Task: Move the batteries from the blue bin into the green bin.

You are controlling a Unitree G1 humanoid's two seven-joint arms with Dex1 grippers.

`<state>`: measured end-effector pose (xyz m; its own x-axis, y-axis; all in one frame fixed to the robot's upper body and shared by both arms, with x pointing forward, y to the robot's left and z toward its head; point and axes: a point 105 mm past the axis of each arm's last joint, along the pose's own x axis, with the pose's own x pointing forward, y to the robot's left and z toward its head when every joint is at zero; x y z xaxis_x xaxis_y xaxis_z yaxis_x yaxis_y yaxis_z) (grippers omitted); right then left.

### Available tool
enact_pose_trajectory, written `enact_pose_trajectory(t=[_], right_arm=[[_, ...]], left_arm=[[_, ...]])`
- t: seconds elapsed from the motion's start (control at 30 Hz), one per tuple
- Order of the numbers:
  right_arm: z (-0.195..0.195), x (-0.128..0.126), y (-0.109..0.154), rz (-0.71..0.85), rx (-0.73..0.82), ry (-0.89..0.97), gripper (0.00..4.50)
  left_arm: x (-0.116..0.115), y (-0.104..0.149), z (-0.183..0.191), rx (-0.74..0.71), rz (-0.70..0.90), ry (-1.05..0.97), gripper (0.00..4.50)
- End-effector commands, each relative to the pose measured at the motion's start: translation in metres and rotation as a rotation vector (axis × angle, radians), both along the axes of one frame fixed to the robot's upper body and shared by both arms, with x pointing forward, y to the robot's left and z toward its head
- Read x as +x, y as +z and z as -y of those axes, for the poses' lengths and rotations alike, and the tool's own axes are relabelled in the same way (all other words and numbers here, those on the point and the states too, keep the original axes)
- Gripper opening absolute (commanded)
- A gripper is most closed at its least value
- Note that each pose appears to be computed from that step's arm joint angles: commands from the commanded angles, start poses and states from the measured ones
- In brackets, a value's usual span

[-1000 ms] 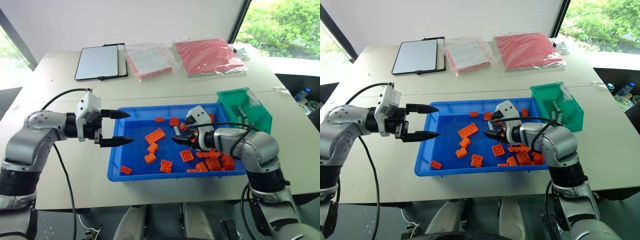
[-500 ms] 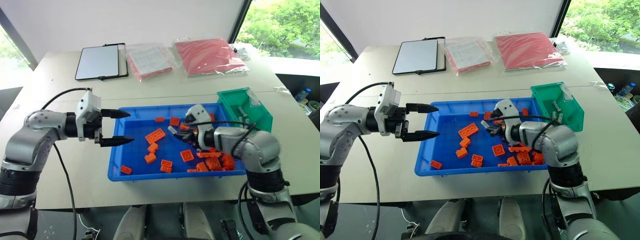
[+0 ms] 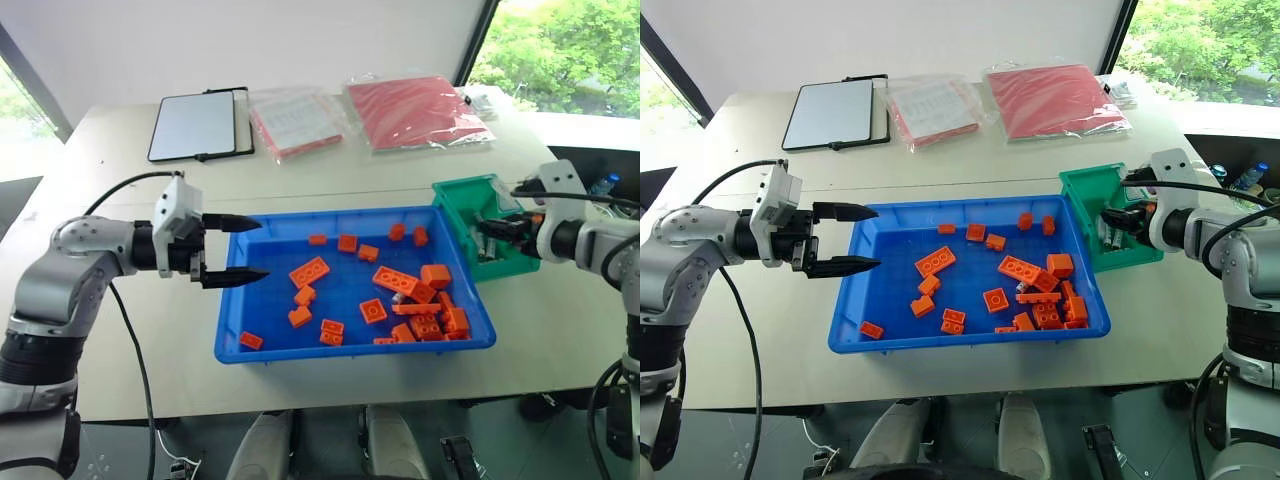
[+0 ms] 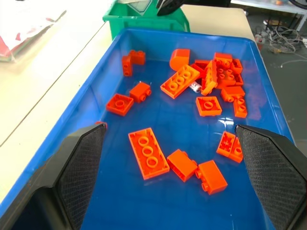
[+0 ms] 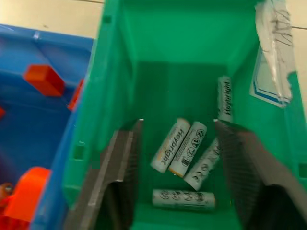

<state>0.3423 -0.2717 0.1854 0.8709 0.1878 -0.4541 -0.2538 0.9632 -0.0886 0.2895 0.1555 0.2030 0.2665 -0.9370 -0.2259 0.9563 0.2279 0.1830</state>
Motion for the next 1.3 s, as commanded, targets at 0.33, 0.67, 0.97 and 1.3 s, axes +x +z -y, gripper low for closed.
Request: enact_pose_trajectory(t=[0.33,0.67,0.97,1.3], right_arm=[[-0.12,-0.043,-0.017,-0.009,-0.056,0.567,3.05],[-0.135,-0.042,-0.058,-0.086,-0.196,0.664,4.44],[-0.133,-0.032,-0.068,-0.091,-0.182,0.643,2.53],[-0.204,-0.03,-0.038,0.01,-0.019,0.765,1.3]], left_arm=[[-0.002,0.011,0.002,0.0,0.036,-0.02,4.5],[-0.004,0.01,0.004,-0.005,0.041,-0.021,4.5],[-0.007,0.01,0.004,-0.012,0.042,-0.007,4.5],[-0.005,0.011,0.002,-0.016,0.046,0.002,4.5]])
